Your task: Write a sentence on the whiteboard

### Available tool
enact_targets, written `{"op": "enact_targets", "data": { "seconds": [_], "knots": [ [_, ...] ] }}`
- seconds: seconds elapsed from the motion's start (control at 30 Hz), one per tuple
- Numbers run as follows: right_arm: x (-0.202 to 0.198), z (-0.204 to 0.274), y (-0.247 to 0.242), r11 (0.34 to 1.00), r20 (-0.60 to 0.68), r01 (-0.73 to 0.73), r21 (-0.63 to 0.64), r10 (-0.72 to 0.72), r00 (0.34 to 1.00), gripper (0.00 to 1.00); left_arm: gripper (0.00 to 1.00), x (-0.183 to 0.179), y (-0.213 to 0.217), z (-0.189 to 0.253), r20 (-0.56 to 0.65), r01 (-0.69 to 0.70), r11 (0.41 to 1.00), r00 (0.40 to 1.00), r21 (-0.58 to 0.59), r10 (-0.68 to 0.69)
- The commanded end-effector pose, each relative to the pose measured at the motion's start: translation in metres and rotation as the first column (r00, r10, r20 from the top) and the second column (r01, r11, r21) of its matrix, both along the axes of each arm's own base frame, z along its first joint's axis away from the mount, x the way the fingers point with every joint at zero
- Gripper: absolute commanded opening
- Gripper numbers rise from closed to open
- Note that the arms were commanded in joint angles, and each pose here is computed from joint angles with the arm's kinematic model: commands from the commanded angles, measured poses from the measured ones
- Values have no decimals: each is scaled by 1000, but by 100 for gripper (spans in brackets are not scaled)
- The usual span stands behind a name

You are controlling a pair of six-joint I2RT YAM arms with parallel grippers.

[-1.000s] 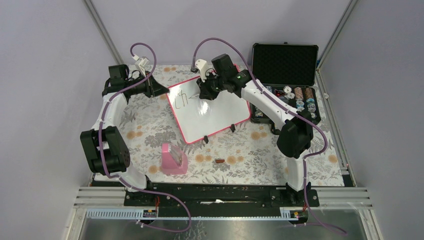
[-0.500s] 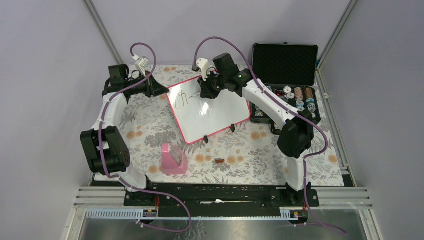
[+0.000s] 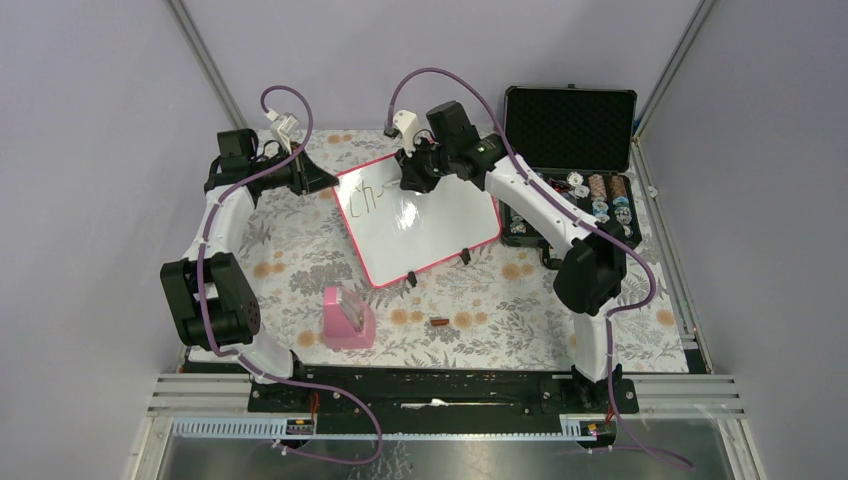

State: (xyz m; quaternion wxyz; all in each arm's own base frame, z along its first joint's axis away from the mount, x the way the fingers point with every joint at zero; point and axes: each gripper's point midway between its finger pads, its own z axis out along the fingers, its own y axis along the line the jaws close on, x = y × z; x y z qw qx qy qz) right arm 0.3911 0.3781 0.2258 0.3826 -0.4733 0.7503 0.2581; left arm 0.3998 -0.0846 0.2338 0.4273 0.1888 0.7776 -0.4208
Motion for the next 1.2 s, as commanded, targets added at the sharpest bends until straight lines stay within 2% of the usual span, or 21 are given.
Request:
{"op": "enact_targets", "data": {
  "seconds": [0.0, 0.7, 1.17],
  "knots": [
    [13, 14, 2, 1000, 50, 20, 14, -20, 999, 0, 0, -7, -11, 17, 57, 42, 999, 997, 16, -42],
    [-6, -5, 13, 999, 13, -31, -18, 32, 999, 0, 0, -8, -11, 16, 54, 42, 999, 998, 17, -43],
    [-14, -17, 4, 999, 0, -30, -44, 30, 1000, 0, 0, -8, -11, 15, 54, 41, 999, 998, 18, -42]
  ]
}}
